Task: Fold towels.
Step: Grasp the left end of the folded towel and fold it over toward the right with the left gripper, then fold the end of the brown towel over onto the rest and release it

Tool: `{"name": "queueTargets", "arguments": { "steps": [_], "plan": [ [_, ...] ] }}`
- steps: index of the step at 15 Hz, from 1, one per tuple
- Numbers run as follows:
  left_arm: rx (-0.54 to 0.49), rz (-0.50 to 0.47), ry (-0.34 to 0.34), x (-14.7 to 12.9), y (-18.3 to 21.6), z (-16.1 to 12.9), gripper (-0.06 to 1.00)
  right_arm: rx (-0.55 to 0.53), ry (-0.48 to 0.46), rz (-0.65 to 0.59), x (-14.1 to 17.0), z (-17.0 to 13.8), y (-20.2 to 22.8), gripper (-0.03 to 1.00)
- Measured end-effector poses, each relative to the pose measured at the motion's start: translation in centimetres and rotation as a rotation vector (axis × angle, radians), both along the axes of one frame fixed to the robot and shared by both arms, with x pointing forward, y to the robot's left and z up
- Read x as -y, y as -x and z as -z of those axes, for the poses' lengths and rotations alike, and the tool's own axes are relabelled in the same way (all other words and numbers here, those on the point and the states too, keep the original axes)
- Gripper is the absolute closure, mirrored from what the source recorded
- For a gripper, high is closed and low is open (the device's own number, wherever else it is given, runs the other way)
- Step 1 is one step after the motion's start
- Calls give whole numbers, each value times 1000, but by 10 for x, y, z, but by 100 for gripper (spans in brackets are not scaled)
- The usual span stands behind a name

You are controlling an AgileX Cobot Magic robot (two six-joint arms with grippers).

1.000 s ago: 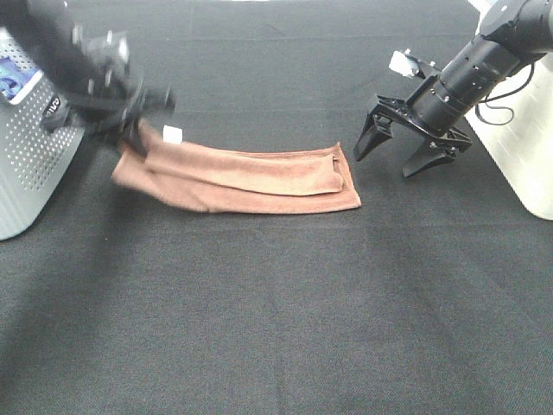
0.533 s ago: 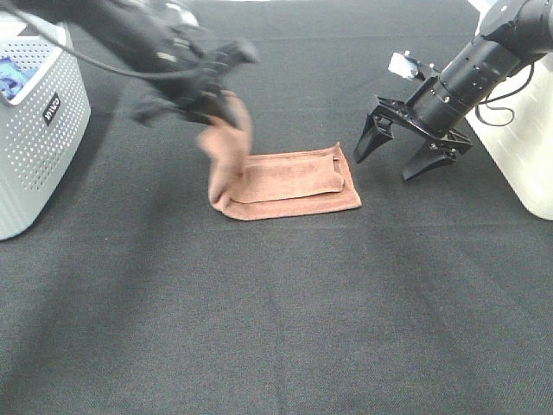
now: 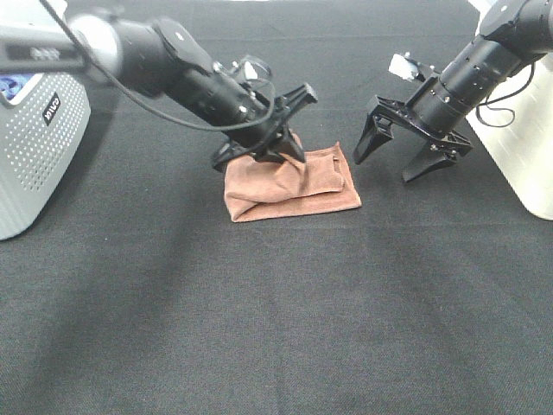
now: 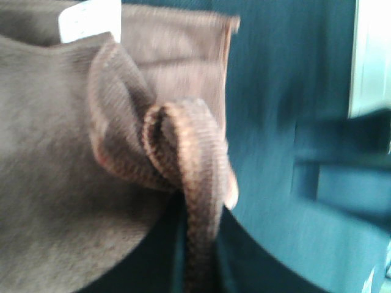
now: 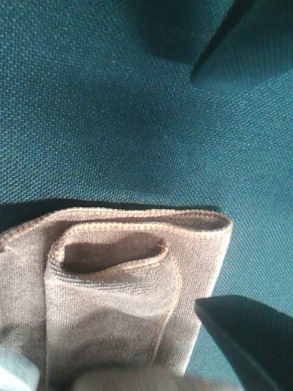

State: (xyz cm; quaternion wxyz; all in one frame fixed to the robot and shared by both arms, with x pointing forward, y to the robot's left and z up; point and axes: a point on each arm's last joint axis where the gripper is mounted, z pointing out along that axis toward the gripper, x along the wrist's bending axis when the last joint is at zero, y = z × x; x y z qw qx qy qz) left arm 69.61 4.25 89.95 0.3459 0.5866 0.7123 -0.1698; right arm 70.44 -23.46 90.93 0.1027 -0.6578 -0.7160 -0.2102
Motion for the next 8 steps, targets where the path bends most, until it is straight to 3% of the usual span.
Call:
{"name": "queueTargets", "arguments": {
  "steps": [2,3,4,6,8],
  "plan": [
    [26,-35,18,5,-2,-1,74,0,-2,1,0,0,0,12],
    [28,-57,47,9,-2,-3,64,0,-3,1,0,0,0,12],
    [28,-57,47,9,-2,-3,64,0,-3,1,0,0,0,12],
    [31,-59,62,12,-1,-4,46,0,-6,3,0,0,0,12],
    [36,-62,87,13,-2,-6,35,-1,-7,4,-1,0,0,12]
  ]
}}
